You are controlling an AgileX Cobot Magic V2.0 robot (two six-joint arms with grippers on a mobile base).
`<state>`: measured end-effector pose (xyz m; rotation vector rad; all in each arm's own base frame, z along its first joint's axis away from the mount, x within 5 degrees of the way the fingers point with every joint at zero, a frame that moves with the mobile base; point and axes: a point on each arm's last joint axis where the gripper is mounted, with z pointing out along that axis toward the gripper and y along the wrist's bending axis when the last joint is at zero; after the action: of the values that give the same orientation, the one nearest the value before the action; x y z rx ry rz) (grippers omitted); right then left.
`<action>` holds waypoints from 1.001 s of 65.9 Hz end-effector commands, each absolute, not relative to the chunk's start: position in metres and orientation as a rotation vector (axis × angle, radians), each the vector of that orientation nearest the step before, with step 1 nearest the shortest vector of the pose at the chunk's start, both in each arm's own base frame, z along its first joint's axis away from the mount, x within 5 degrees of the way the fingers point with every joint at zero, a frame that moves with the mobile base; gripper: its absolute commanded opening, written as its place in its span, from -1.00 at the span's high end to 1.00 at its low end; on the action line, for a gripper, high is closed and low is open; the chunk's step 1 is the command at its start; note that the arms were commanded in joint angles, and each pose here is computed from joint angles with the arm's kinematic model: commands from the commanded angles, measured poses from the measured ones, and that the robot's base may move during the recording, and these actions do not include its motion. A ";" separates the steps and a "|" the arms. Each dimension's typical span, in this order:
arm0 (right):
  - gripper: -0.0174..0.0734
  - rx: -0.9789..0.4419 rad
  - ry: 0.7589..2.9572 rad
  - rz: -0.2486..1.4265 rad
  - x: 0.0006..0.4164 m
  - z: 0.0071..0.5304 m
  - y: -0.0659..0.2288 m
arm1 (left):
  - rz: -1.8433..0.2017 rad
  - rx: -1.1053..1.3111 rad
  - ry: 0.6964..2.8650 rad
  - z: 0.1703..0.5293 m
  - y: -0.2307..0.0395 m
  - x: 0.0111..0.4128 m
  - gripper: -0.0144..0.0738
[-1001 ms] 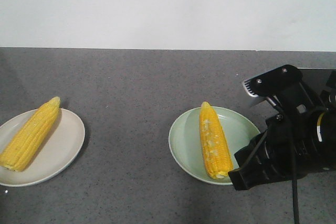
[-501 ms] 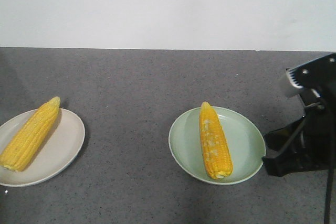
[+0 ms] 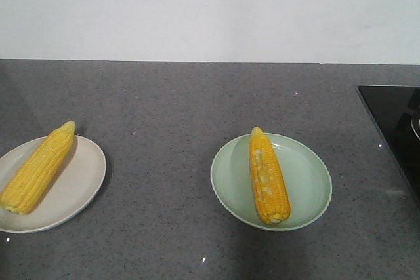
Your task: Distribute corn equally
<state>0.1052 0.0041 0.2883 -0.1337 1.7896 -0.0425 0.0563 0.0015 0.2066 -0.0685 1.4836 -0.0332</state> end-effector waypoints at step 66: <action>0.63 0.017 1.490 -0.078 0.056 0.203 -0.003 | -0.037 -0.075 1.372 0.220 0.002 0.053 0.69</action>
<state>0.0566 -0.0022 0.1998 0.0153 1.5527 -0.0584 0.0563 0.0015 0.2066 -0.0685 1.4828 -0.0332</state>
